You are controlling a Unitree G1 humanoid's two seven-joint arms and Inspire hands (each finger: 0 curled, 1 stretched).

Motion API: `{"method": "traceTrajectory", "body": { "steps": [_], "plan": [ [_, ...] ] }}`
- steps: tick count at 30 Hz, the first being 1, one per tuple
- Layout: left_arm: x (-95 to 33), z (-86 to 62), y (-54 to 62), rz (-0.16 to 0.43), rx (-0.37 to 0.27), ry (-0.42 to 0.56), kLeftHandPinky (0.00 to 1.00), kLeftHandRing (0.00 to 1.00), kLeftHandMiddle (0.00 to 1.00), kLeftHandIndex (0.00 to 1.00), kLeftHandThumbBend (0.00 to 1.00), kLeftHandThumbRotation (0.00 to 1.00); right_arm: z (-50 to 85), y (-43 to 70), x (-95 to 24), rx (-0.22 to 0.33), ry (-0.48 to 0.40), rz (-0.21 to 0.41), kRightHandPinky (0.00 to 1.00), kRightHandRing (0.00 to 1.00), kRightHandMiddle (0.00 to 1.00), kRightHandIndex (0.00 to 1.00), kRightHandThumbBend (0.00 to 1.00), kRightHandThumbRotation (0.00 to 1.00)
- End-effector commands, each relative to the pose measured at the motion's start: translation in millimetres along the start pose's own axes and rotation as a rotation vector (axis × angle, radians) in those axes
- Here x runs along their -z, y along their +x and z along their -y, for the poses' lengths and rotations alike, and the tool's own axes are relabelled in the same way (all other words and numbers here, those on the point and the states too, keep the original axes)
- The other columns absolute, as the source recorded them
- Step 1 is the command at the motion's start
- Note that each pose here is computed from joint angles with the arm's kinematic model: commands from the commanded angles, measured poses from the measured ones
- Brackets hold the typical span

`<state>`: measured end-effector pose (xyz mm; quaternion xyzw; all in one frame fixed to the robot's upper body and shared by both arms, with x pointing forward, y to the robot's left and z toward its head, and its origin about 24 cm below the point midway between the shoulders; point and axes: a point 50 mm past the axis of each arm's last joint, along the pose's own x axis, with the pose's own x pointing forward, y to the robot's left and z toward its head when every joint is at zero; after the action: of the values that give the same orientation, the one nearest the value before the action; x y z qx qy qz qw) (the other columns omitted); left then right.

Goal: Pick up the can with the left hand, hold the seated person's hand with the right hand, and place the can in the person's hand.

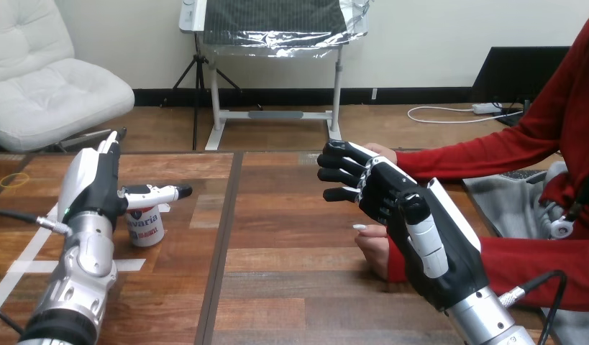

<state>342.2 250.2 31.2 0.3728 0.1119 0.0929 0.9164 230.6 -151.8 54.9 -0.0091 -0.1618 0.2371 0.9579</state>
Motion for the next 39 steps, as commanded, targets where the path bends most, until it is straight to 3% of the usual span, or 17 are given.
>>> {"method": "traceTrajectory", "body": {
  "steps": [1, 17, 39],
  "plan": [
    [-30.9, -20.6, 15.1, 0.079, -0.041, 0.048, 0.91, 0.99, 0.99, 0.96, 0.90, 0.30, 6.7, 12.5, -19.0, -0.004, -0.046, 0.105, 0.76, 0.83, 0.84, 0.85, 0.86, 1.00],
    [-34.6, -20.2, 18.4, 0.073, -0.009, 0.115, 0.99, 1.00, 0.99, 0.97, 0.91, 0.33, 6.6, 10.9, -21.0, -0.006, -0.054, 0.109, 0.76, 0.83, 0.84, 0.85, 0.86, 1.00],
    [-33.3, -20.8, 21.7, 0.029, 0.037, 0.145, 1.00, 1.00, 0.99, 0.97, 0.93, 0.35, 5.5, 9.5, -26.4, -0.012, -0.065, 0.124, 0.76, 0.83, 0.84, 0.85, 0.87, 1.00]
  ]
}}
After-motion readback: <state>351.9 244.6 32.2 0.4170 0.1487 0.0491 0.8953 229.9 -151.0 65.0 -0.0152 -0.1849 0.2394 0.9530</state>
